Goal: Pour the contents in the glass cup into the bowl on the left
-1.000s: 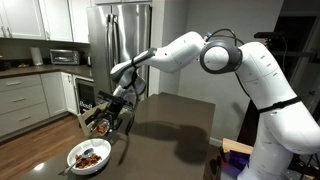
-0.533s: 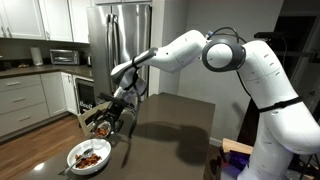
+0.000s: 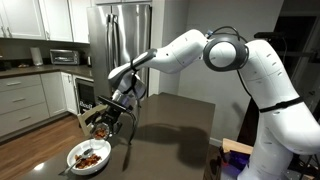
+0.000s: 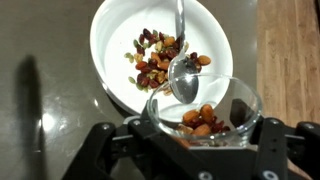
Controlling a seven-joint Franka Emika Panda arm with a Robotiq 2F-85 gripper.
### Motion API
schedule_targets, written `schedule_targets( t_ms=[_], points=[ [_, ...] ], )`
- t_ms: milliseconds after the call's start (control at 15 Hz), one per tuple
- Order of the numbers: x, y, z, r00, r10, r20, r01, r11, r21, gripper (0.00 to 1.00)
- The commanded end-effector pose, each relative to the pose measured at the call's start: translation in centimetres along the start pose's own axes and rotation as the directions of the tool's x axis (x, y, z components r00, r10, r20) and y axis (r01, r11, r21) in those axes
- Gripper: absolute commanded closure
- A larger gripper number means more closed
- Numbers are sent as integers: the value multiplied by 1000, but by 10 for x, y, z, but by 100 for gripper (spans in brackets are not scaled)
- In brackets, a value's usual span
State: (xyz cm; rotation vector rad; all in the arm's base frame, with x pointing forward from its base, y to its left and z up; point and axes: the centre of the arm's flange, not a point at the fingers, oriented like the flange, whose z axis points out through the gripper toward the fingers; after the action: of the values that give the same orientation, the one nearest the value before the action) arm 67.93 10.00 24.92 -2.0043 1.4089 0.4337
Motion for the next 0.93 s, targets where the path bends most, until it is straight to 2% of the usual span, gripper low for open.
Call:
schedule_targets(
  t_ms=[0, 867],
  points=[
    [-14, 6, -10, 999, -38, -27, 39, 999, 5, 47],
    [-43, -5, -22, 979, -163, -121, 166, 986, 17, 47]
  ],
)
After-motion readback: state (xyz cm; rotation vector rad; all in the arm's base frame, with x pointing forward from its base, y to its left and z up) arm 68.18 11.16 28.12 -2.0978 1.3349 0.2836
